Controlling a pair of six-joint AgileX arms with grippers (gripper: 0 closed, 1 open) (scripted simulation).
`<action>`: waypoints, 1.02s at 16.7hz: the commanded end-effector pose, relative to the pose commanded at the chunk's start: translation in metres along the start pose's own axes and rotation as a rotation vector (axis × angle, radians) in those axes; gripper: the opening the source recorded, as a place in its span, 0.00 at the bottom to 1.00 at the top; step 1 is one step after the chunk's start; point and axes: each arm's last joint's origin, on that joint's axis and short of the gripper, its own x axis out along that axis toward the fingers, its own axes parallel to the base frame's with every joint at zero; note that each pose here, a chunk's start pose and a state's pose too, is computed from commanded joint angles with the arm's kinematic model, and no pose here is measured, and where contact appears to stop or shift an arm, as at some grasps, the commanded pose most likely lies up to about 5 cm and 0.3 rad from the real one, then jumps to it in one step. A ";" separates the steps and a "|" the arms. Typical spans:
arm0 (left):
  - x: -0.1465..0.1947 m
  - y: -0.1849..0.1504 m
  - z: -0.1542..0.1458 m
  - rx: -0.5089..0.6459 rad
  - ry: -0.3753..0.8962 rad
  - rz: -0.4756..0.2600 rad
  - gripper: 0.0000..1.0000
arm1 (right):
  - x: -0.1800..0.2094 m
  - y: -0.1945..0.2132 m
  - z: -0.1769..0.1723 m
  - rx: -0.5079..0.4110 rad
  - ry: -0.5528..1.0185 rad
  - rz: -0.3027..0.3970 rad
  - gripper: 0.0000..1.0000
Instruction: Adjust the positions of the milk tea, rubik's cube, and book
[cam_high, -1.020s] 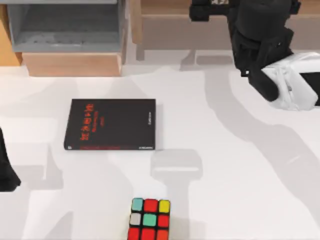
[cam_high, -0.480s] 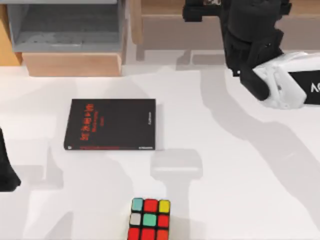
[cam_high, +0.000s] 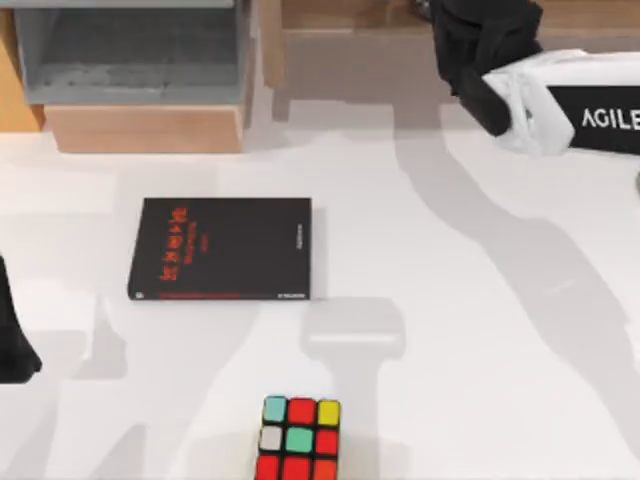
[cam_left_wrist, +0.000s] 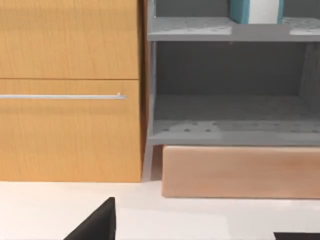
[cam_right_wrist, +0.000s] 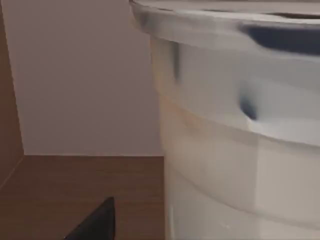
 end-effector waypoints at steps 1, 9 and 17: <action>0.000 0.000 0.000 0.000 0.000 0.000 1.00 | 0.007 -0.001 0.000 0.000 -0.001 0.000 1.00; 0.000 0.000 0.000 0.000 0.000 0.000 1.00 | 0.015 -0.002 -0.001 -0.001 0.002 0.000 0.85; 0.000 0.000 0.000 0.000 0.000 0.000 1.00 | 0.015 -0.002 -0.001 -0.001 0.002 0.000 0.25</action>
